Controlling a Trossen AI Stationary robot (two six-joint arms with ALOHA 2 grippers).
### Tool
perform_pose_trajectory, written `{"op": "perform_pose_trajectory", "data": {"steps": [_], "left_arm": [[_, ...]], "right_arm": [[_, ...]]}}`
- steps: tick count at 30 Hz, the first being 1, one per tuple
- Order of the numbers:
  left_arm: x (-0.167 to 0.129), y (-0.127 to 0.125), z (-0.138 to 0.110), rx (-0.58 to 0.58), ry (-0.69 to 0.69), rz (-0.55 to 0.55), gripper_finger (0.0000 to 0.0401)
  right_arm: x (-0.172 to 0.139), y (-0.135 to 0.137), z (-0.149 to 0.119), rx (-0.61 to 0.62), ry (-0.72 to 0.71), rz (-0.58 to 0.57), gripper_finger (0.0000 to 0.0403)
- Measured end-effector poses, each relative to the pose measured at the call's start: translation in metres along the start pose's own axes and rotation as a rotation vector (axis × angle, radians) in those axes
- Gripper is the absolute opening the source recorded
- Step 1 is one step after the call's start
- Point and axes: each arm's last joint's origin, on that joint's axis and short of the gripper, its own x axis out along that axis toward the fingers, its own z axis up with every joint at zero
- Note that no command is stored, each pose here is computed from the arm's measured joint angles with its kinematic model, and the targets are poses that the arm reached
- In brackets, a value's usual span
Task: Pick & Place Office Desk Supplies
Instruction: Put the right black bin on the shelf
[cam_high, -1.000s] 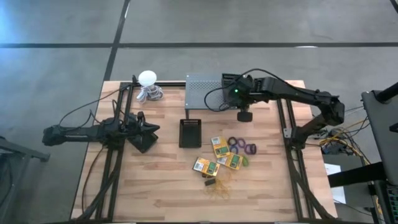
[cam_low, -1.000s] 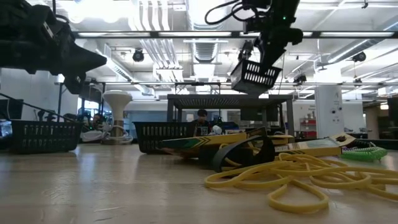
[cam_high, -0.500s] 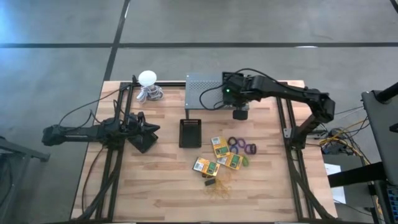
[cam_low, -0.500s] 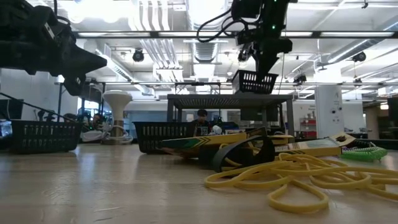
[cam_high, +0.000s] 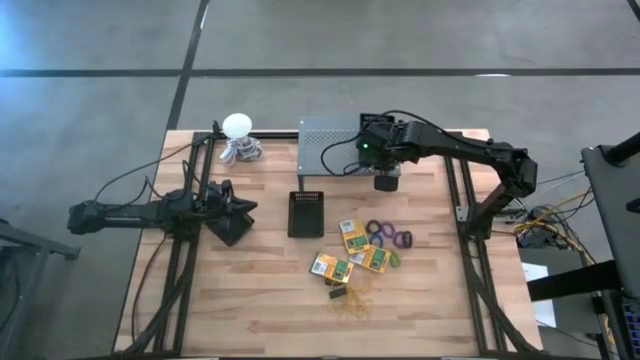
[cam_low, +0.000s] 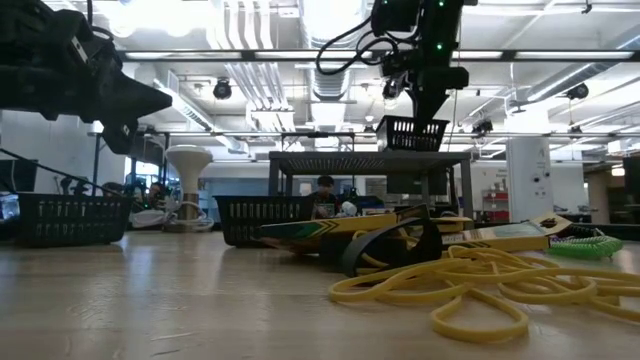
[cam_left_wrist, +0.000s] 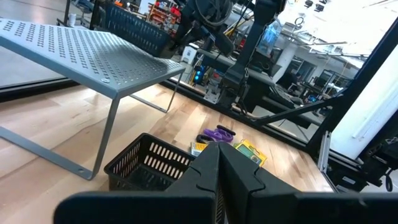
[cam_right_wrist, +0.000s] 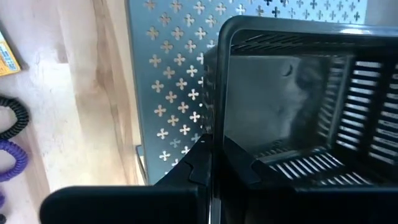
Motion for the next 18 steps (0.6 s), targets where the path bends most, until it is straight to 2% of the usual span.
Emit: {"op": "perform_pose_trajectory", "data": {"steps": [18], "left_arm": [[0.0, 0.0001, -0.0001, 0.0, 0.001, 0.001, 0.0015]], "right_arm": [[-0.0001, 0.0017, -0.0044, 0.006, 0.044, 0.014, 0.0015]]}}
